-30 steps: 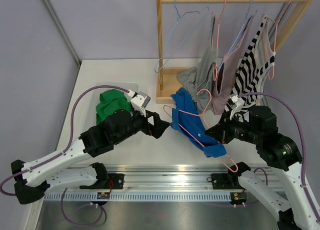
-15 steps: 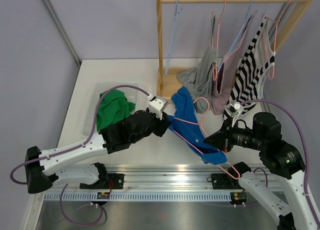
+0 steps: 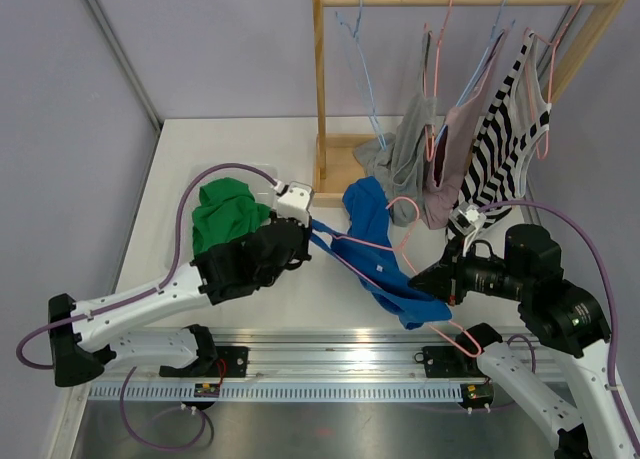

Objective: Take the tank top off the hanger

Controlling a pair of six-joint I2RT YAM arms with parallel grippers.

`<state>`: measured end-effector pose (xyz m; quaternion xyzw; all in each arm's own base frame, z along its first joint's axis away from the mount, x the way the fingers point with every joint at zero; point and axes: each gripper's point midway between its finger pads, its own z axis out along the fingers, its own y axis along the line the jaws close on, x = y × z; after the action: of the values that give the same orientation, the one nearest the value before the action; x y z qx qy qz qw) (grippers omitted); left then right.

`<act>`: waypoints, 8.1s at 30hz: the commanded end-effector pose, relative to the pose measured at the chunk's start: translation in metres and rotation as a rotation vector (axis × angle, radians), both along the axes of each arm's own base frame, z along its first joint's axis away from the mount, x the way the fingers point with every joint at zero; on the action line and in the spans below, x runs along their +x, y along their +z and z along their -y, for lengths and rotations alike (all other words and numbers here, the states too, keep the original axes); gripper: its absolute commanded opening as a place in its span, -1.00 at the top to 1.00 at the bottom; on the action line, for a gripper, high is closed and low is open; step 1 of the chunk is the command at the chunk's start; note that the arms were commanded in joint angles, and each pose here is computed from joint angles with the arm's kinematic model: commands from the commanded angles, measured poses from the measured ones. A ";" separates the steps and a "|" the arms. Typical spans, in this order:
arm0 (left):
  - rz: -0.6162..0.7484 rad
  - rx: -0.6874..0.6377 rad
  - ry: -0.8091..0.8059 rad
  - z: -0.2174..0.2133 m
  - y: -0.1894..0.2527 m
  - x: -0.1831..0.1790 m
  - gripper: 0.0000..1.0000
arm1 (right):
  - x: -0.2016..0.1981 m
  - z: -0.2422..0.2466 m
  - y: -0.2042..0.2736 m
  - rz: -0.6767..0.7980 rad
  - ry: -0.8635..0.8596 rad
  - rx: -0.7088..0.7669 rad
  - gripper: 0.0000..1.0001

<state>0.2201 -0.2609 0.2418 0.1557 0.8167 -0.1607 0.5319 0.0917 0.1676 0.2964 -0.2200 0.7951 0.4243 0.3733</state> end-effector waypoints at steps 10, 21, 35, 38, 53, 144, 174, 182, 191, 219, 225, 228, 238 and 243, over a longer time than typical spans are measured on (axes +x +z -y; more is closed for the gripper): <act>-0.038 -0.045 0.445 -0.113 0.036 0.031 1.00 | -0.045 -0.007 0.034 0.254 0.245 0.136 1.00; -0.084 -0.343 -0.403 0.001 0.058 -0.047 1.00 | 0.005 0.009 0.083 0.624 -0.102 0.377 1.00; -0.248 -0.202 -0.430 0.019 -0.006 -0.062 0.82 | 0.069 0.023 0.146 0.737 -0.382 0.631 1.00; -0.258 -0.145 -0.344 0.006 -0.012 -0.053 0.59 | 0.090 0.024 0.144 0.622 -0.445 0.442 1.00; -0.156 -0.077 -0.174 -0.055 0.025 -0.050 -0.98 | 0.150 0.019 0.164 0.493 -0.503 0.100 1.00; -0.441 0.142 -0.184 0.073 -0.145 -0.020 -0.98 | 0.061 0.025 0.150 0.488 -0.359 0.194 -0.99; -0.195 0.331 0.115 -0.005 -0.041 -0.014 1.00 | 0.027 0.041 0.128 0.468 -0.329 0.185 -0.99; -0.076 0.291 0.323 -0.083 0.048 0.010 1.00 | 0.029 0.038 0.132 0.482 -0.321 0.192 -0.99; -0.021 0.184 0.558 -0.172 0.104 0.042 1.00 | 0.035 0.032 0.137 0.490 -0.311 0.202 -0.99; -0.111 0.019 0.324 -0.169 0.052 0.031 -0.98 | 0.181 0.081 0.178 0.414 -0.941 -0.156 -0.96; -0.074 -0.109 0.162 -0.145 0.042 0.010 -0.98 | 0.217 0.081 0.199 0.452 -1.022 -0.251 -0.68; -0.070 -0.130 0.146 -0.142 0.036 0.007 -0.98 | 0.236 0.076 0.207 0.474 -1.034 -0.294 -0.53; -0.160 -0.187 0.034 -0.118 0.011 -0.004 -0.98 | 0.319 0.071 0.185 0.396 -0.999 -0.389 -0.33; -0.168 -0.184 0.010 -0.114 0.008 -0.005 -0.98 | 0.346 0.066 0.177 0.395 -0.966 -0.407 -0.17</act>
<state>0.2124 -0.1353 0.2357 0.0748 0.8597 -0.2132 0.4582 0.4358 0.0994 0.4644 0.0444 0.7902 -0.0177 0.6110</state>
